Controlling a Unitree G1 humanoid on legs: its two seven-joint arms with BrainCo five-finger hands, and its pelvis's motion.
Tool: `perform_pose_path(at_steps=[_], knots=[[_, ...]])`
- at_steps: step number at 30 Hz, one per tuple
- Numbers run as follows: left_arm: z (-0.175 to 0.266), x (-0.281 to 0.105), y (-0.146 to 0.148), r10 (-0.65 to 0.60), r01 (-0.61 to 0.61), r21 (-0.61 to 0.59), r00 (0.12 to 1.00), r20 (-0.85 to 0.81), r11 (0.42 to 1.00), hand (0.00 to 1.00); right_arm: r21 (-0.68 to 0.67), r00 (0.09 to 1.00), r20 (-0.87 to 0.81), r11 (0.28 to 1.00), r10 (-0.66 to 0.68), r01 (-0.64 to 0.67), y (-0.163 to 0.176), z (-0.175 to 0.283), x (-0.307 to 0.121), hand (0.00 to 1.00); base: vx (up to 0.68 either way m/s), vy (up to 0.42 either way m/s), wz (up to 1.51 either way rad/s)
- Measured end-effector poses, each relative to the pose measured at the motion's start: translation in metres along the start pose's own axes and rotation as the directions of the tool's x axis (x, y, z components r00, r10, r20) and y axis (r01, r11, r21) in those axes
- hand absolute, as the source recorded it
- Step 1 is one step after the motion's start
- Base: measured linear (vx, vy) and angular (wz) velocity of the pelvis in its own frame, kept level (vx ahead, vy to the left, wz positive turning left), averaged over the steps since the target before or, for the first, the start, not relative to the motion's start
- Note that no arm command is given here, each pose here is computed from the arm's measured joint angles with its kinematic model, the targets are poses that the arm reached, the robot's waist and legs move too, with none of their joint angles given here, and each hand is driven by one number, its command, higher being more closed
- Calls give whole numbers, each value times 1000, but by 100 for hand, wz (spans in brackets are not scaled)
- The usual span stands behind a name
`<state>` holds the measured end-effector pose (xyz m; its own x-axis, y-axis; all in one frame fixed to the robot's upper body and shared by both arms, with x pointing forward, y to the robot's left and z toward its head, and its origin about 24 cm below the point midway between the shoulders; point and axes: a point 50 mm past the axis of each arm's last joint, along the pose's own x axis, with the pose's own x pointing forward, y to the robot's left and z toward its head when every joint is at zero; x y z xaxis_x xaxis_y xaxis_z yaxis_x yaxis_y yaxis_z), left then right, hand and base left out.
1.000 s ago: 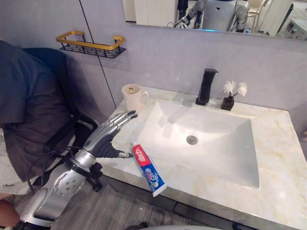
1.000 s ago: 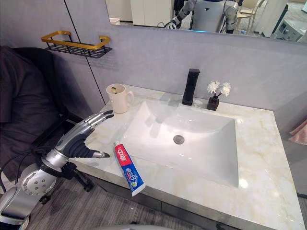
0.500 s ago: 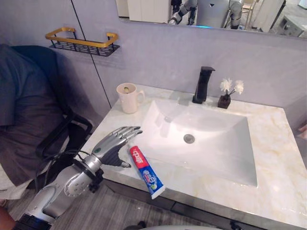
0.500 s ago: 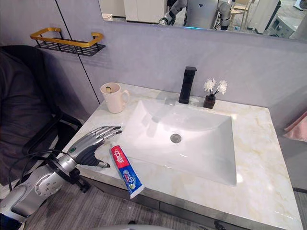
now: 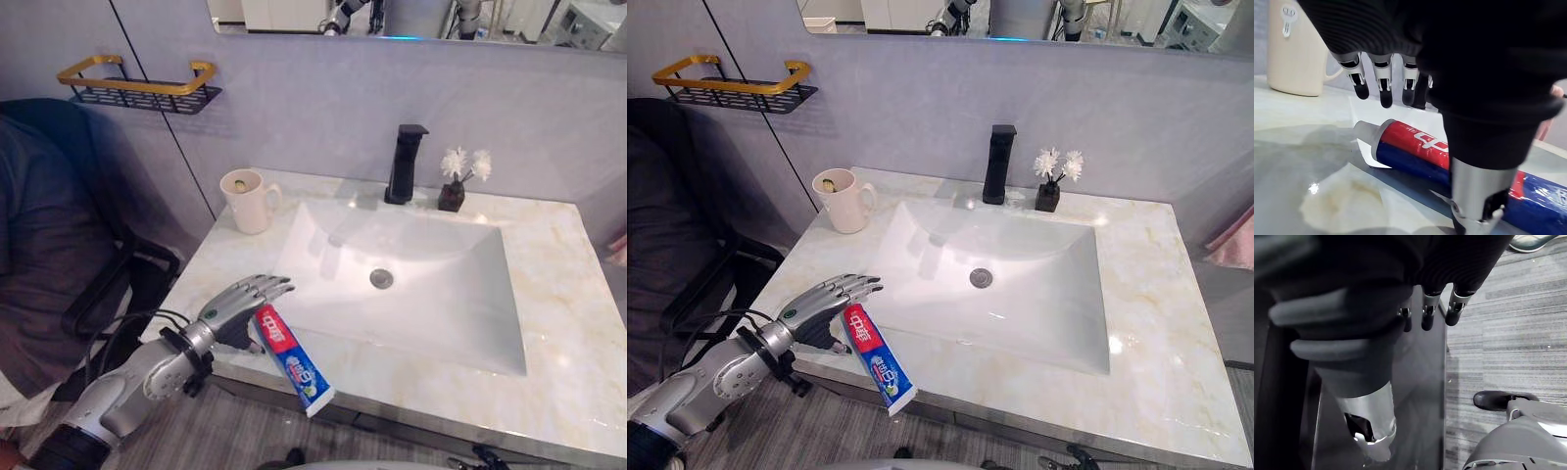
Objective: Organize washtable
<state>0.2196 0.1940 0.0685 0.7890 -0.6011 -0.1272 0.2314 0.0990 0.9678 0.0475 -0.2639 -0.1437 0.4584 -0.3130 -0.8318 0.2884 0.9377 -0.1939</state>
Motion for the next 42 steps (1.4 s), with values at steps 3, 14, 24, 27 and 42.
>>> perform_pose_path(at_steps=[3, 14, 24, 27, 42], knots=[[-2, 3, -1, -14, 14, 5, 1000, 4, 1000, 100, -8, 1000, 26, 1000, -1, 1, -1, 6, 2, 0, -25, 8, -16], [-3, 4, -16, -148, 147, 27, 988, 41, 989, 100, -66, 997, 77, 998, 28, -23, 2, 20, 4, 0, -22, 3, -11], [3, 0, -21, -163, 164, -11, 985, 62, 986, 100, -85, 996, 87, 996, 29, -22, 1, 24, 5, 0, -12, -5, -2], [3, -4, -22, -160, 162, -28, 986, 45, 986, 100, -81, 996, 87, 997, 24, -17, 1, 24, 5, 0, -60, -3, -1], [25, 17, -11, 294, -336, -422, 942, -163, 842, 100, 442, 928, 49, 841, -370, 312, -51, 14, -8, 0, -30, -6, -7]])
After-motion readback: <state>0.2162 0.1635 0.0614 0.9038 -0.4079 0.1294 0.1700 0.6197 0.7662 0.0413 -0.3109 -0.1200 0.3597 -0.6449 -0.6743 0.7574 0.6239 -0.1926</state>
